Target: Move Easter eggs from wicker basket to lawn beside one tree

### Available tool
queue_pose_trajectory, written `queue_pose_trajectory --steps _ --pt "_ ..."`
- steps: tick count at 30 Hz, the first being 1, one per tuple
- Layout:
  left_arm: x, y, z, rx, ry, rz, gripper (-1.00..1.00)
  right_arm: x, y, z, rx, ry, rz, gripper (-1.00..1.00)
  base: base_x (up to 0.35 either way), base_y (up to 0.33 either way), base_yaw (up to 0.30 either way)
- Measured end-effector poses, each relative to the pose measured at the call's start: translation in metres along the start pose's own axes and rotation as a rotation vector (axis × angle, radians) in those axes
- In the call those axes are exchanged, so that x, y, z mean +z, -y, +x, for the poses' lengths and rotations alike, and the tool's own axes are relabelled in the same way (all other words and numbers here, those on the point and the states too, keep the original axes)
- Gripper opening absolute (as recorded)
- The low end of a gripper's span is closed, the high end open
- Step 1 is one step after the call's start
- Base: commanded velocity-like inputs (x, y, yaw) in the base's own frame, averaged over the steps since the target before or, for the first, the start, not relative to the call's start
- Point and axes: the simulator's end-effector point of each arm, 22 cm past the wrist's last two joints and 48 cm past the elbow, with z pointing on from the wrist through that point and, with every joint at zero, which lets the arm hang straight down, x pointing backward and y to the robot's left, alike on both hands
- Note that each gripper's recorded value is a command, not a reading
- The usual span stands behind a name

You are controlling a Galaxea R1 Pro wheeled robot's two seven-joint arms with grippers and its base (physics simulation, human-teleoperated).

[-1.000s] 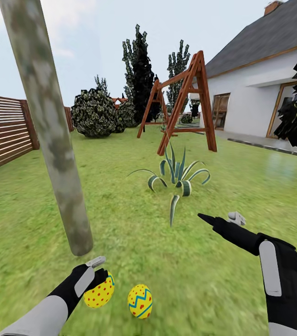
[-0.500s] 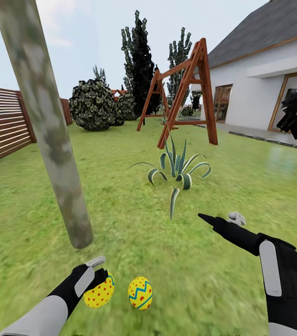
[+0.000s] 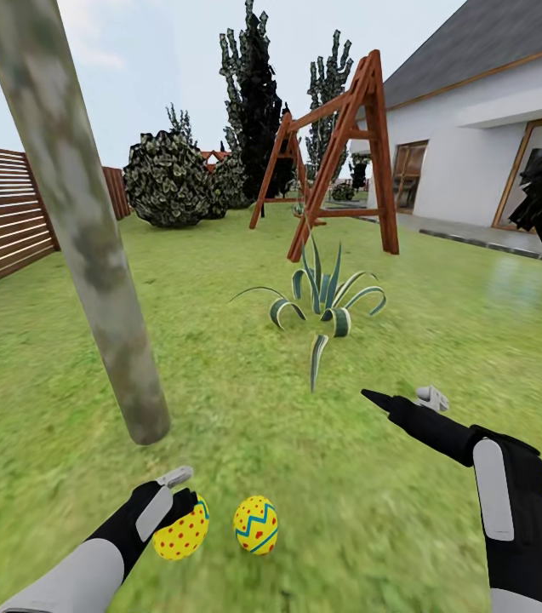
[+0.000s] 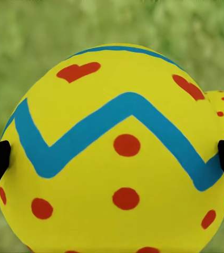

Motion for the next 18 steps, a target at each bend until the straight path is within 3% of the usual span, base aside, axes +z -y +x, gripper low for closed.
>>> queue_pose_trajectory --steps 18 --pt "0.0009 -0.0015 0.0027 0.000 -0.006 -0.003 -1.00 -0.0004 -0.0006 -0.0006 -0.001 0.002 -0.001 1.00 0.118 -0.008 0.000"
